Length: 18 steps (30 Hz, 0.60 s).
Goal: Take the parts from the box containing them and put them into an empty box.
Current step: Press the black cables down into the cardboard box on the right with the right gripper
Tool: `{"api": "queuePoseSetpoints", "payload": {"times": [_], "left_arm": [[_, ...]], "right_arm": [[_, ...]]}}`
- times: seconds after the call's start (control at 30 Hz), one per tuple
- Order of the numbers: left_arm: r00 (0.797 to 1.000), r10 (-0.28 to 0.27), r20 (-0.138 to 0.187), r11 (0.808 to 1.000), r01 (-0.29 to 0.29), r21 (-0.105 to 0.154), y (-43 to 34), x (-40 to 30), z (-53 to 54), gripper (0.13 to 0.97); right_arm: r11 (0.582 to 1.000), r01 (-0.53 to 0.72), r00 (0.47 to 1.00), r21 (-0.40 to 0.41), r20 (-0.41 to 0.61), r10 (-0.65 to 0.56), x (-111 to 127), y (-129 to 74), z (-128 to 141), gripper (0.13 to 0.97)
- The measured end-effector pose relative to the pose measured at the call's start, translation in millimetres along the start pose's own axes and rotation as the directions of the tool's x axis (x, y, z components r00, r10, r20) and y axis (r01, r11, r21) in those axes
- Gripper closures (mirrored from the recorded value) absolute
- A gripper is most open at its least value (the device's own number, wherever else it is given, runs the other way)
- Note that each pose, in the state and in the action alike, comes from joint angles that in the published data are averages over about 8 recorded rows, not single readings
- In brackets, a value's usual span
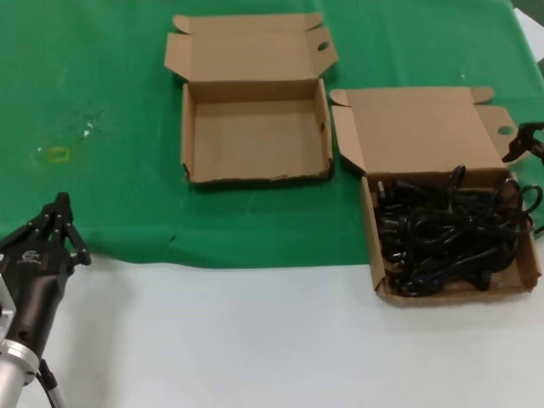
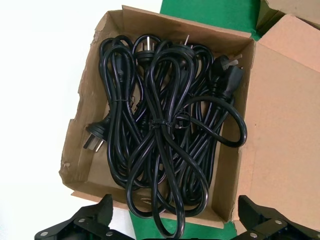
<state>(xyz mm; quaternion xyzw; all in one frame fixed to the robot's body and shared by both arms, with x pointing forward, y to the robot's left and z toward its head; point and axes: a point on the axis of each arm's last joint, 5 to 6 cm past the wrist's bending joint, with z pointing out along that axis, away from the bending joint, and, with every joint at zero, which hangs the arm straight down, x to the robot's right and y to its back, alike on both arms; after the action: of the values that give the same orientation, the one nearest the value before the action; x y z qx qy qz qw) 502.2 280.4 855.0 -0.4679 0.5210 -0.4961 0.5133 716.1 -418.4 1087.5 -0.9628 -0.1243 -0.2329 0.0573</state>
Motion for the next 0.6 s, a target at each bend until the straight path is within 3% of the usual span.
{"api": "queuePoseSetpoints", "payload": {"times": [0.33,0.6], "left_arm": [[1.000,0.000,0.000,1.000,0.000,0.000,0.0,0.0,0.0,0.953],[1.000,0.000,0.000,1.000,0.000,0.000,0.0,0.0,0.0,0.953]], "right_arm": [[1.000,-0.015,1.000,0.011,0.002,0.015,1.8,-2.8,0.2,0.283],[0.999,-0.026,1.000,0.028,0.008,0.026,1.8,-5.3,2.3,0.467]]}}
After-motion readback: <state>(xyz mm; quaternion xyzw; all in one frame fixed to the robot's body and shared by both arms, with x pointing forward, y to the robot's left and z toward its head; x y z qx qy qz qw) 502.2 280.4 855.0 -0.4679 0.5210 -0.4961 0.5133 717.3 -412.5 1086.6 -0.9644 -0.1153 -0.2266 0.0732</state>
